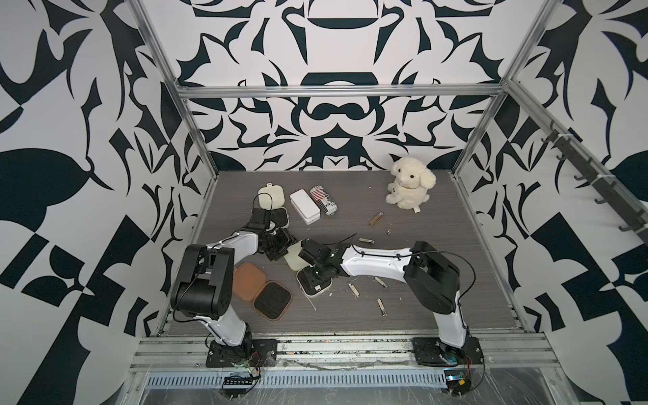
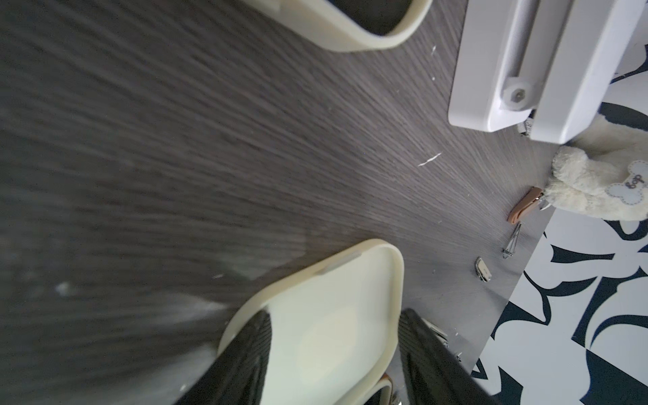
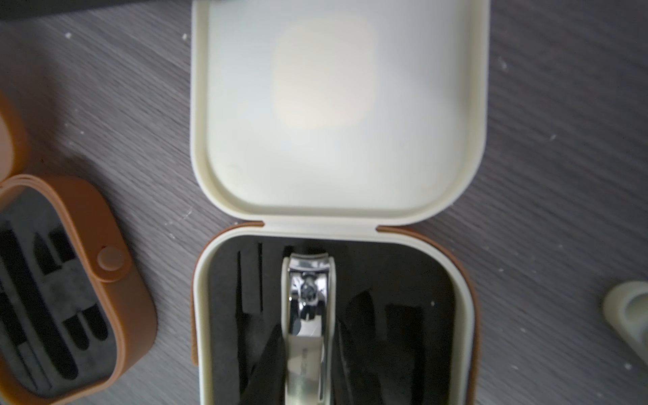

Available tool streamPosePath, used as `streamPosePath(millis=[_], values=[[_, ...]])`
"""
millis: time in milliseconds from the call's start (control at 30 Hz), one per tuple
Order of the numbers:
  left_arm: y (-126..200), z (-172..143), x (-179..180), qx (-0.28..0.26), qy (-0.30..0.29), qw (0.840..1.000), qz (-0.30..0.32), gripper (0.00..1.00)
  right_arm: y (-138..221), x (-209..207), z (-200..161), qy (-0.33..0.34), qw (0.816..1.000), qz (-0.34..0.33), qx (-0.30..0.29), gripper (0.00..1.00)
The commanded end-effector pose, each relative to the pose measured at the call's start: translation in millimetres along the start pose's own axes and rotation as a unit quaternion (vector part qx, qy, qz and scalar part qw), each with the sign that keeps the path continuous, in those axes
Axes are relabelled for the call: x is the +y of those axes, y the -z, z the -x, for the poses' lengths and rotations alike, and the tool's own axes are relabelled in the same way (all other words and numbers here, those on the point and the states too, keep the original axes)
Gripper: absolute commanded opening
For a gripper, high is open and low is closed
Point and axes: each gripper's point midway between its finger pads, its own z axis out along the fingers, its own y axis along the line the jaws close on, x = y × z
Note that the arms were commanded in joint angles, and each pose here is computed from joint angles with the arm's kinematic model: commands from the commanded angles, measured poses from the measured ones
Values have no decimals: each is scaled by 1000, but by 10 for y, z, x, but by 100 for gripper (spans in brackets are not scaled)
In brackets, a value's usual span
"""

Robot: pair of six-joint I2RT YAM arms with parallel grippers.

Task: Organize nail clipper sets
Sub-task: Place the nail clipper in the storage box.

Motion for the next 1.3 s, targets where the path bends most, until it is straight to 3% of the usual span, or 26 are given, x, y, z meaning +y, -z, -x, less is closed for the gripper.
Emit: streamPosePath(millis=[0, 200, 533, 1267], values=[[-65, -86, 373, 5, 28, 998, 55, 63, -194, -333, -755, -3, 987, -76, 143, 0], [-57, -115, 331, 5, 28, 999, 44, 63, -234, -302, -731, -5, 986, -77, 150, 1], [-54, -183, 306, 8, 25, 999, 37, 63, -146, -170, -442, -10, 991, -69, 110, 16], [-55, -218, 327, 10, 23, 999, 38, 62, 92, -101, -12, -15, 997, -68, 41, 33]])
